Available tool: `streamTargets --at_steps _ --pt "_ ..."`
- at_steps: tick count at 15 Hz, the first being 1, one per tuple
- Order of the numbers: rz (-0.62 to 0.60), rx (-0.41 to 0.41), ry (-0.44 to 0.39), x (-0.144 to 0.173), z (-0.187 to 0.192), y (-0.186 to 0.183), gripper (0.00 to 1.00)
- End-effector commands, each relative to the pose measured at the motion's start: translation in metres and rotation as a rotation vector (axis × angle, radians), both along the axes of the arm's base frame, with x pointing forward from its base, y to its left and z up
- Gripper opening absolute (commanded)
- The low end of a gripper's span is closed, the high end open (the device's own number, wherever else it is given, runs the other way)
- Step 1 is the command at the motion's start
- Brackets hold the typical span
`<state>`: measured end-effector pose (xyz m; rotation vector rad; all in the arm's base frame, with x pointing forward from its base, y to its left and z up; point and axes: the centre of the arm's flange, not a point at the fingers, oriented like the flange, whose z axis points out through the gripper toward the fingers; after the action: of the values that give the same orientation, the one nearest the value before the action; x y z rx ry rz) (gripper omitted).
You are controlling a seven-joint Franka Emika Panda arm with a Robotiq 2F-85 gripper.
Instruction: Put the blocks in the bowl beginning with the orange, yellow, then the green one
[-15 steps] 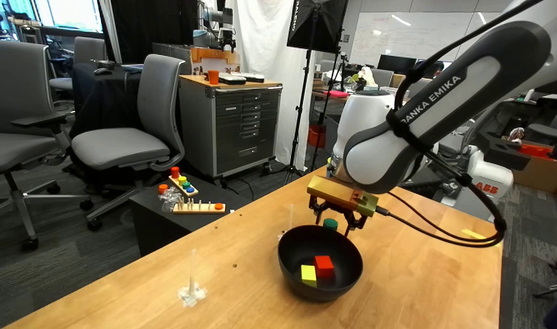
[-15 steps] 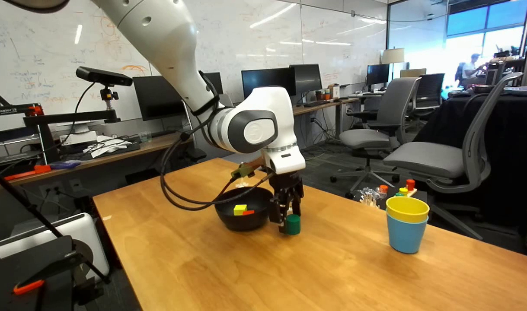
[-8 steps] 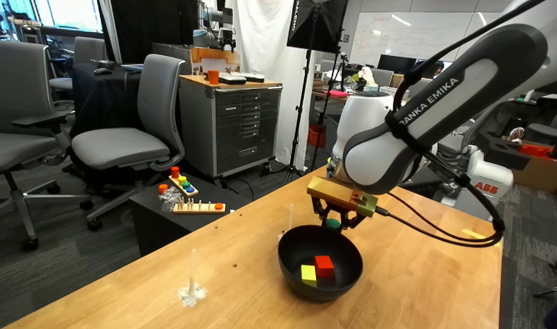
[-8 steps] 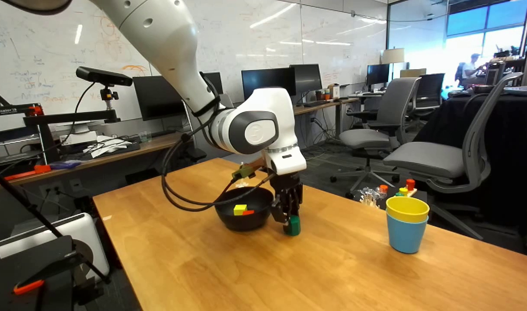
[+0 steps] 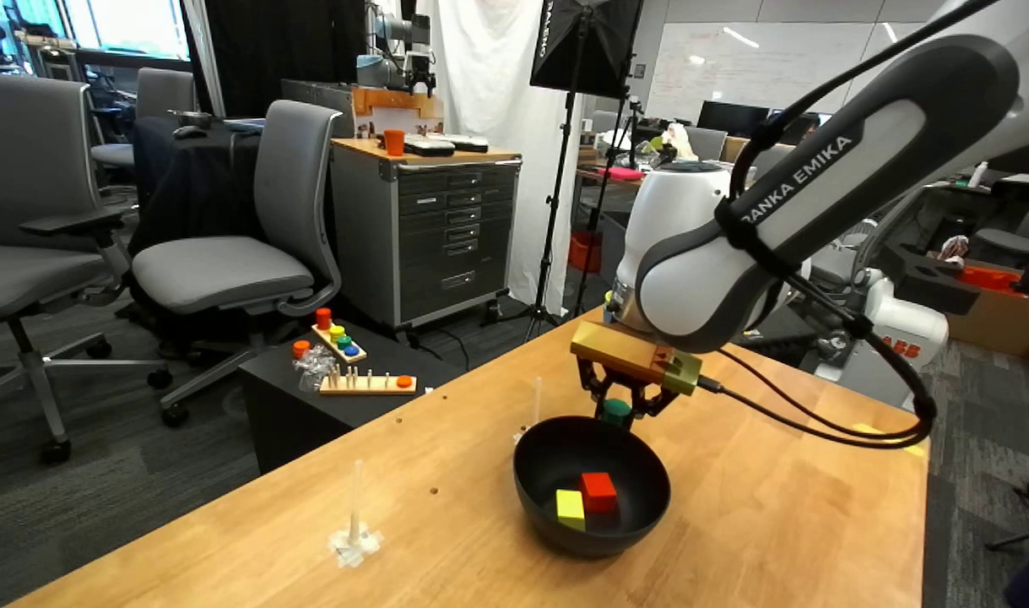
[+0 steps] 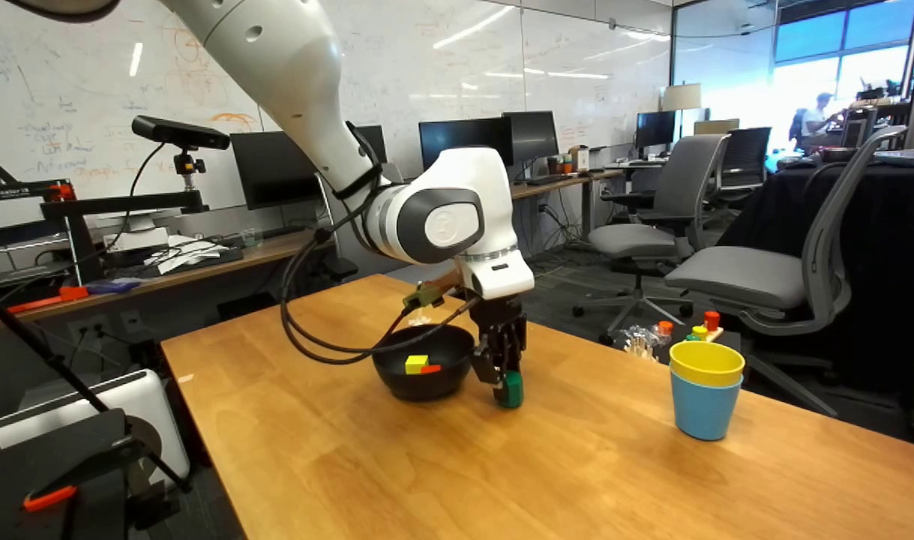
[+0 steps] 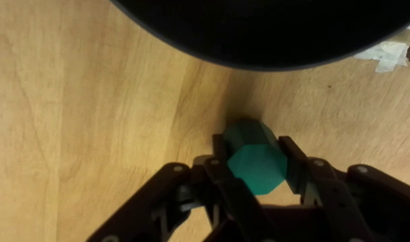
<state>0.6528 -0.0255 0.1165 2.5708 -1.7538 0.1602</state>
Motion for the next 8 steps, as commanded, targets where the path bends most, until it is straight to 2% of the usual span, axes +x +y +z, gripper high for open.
streamTargets --at_steps 1,8 --pt "0.028 -0.019 -0.015 -0.014 0.047 -0.004 0.18" --pt "0.1 -0.017 -0.071 -0.038 0.114 -0.004 0.18"
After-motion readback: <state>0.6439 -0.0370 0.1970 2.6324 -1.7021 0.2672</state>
